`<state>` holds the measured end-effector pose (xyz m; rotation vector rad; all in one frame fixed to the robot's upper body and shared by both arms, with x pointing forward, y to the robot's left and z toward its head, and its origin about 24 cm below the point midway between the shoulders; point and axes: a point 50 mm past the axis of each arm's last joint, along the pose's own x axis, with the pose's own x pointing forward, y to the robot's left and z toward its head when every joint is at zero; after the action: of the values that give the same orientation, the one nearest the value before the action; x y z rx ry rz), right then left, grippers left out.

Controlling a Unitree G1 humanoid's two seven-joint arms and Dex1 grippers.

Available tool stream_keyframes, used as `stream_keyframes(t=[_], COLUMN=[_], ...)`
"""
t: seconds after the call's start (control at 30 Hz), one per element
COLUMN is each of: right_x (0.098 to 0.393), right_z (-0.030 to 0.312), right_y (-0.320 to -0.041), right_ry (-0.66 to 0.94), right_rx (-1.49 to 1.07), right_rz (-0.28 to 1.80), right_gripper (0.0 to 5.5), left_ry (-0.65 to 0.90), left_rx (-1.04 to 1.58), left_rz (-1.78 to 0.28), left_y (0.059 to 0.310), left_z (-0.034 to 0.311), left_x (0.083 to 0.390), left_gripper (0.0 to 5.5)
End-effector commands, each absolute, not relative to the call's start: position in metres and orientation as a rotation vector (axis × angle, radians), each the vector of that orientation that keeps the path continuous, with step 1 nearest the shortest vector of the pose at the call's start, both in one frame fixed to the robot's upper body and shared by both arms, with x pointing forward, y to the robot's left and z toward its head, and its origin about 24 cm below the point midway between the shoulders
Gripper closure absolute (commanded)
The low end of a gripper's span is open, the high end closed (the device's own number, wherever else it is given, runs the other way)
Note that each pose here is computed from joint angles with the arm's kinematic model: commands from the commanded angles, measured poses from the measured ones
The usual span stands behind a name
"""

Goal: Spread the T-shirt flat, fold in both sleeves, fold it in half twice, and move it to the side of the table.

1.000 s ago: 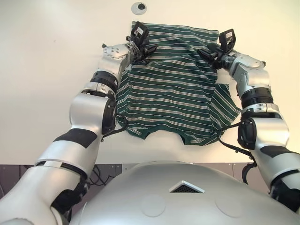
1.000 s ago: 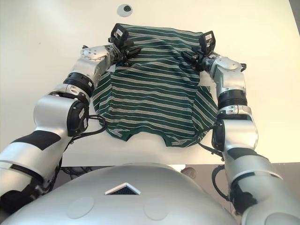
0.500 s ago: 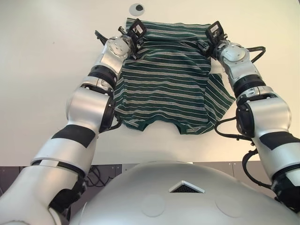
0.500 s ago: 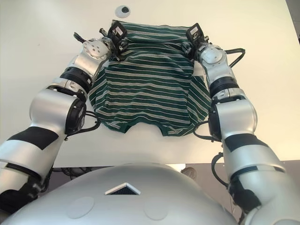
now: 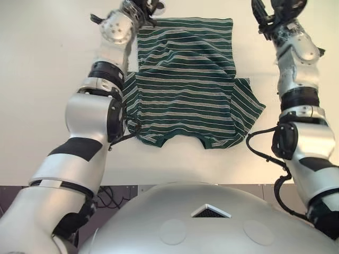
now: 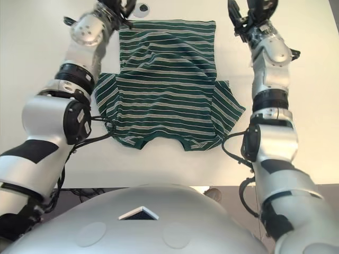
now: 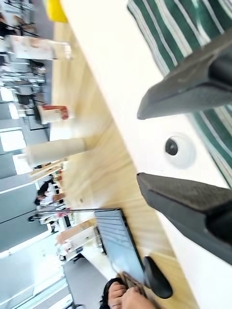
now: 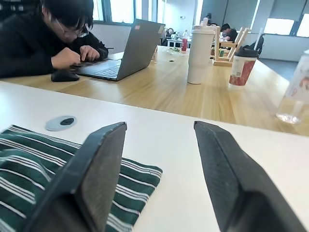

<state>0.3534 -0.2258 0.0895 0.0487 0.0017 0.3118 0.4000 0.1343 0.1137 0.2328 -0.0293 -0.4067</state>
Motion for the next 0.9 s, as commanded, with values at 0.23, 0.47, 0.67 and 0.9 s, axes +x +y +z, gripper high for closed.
stream_keyframes(t=[0.23, 0.47, 0.67, 0.9], right_x=[0.101, 0.052, 0.060, 0.078], right_z=[0.103, 0.080, 0.078, 0.067], right_y=[-0.245, -0.218, -0.207, -0.213], right_ry=[0.203, 0.418, 0.425, 0.451], right_rx=[0.337, 0.643, 0.803, 0.775], right_rz=[-0.022, -0.160, -0.200, -0.265], right_gripper=[2.93, 2.93, 2.93, 2.93], left_ry=[0.014, 0.131, 0.320, 0.361], left_rx=[-0.147, -0.352, -0.522, -0.515], left_rz=[-0.175, 0.055, -0.019, -0.093], left_y=[0.290, 0.271, 0.269, 0.259], left_z=[0.115, 0.087, 0.075, 0.068], left_x=[0.208, 0.126, 0.109, 0.130], left_gripper=[3.51, 3.51, 3.51, 3.51])
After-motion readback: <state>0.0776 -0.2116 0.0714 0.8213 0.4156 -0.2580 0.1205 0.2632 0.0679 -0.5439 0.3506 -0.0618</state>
